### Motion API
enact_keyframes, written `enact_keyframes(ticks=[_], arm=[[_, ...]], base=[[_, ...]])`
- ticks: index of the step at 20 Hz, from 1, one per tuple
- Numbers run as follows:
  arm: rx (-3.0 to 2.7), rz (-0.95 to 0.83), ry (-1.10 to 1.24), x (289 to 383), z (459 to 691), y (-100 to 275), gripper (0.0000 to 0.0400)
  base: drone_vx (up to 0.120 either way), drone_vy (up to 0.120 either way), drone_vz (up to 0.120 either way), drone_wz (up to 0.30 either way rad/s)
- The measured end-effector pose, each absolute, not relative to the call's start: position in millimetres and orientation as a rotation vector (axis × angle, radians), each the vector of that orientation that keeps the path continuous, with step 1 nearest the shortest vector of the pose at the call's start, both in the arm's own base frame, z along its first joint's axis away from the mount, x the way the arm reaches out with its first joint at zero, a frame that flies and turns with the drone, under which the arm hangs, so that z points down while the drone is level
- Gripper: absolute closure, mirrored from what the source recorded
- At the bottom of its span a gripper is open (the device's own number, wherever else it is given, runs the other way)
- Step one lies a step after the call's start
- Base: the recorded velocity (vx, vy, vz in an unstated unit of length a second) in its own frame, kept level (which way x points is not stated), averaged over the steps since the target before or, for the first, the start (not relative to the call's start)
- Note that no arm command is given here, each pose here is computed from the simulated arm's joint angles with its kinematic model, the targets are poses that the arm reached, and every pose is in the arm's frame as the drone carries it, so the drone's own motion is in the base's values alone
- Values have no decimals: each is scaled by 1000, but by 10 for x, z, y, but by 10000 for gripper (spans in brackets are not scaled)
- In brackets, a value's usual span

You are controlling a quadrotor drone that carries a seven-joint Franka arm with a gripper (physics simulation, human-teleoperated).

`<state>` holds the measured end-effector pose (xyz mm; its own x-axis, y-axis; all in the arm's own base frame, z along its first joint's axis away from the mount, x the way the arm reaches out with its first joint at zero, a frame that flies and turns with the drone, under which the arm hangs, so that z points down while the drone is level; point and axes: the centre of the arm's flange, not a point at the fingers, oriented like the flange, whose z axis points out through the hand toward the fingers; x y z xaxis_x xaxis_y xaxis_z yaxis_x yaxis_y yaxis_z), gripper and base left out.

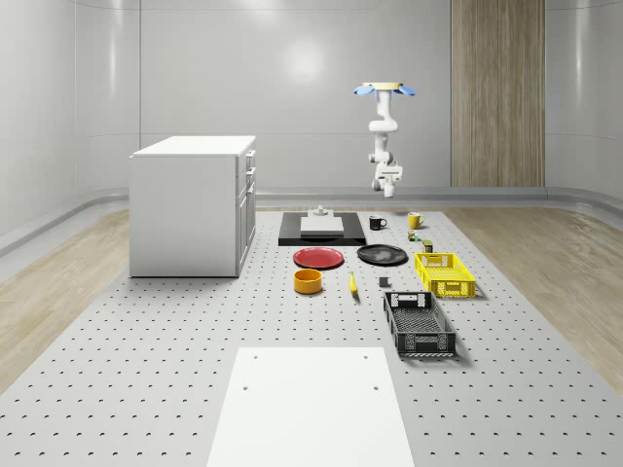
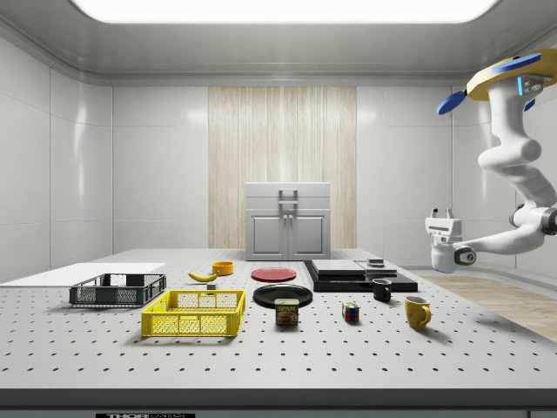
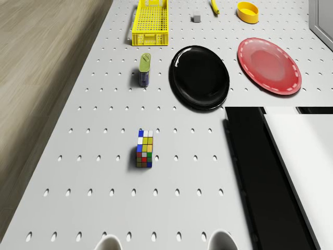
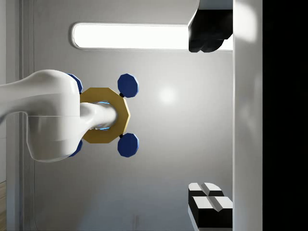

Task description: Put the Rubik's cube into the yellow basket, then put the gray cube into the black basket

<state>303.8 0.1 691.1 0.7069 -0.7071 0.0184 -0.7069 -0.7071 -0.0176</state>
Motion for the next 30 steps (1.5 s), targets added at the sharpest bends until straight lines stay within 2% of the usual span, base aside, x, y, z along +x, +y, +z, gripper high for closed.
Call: enact_keyframes(ticks=[11,30], arm=[[-2893,-51,1198,3030,6913,4,0],[-2962,-128,1228,3016,6909,92,0]], base=[[120,120,0,0],[120,2,0,0]])
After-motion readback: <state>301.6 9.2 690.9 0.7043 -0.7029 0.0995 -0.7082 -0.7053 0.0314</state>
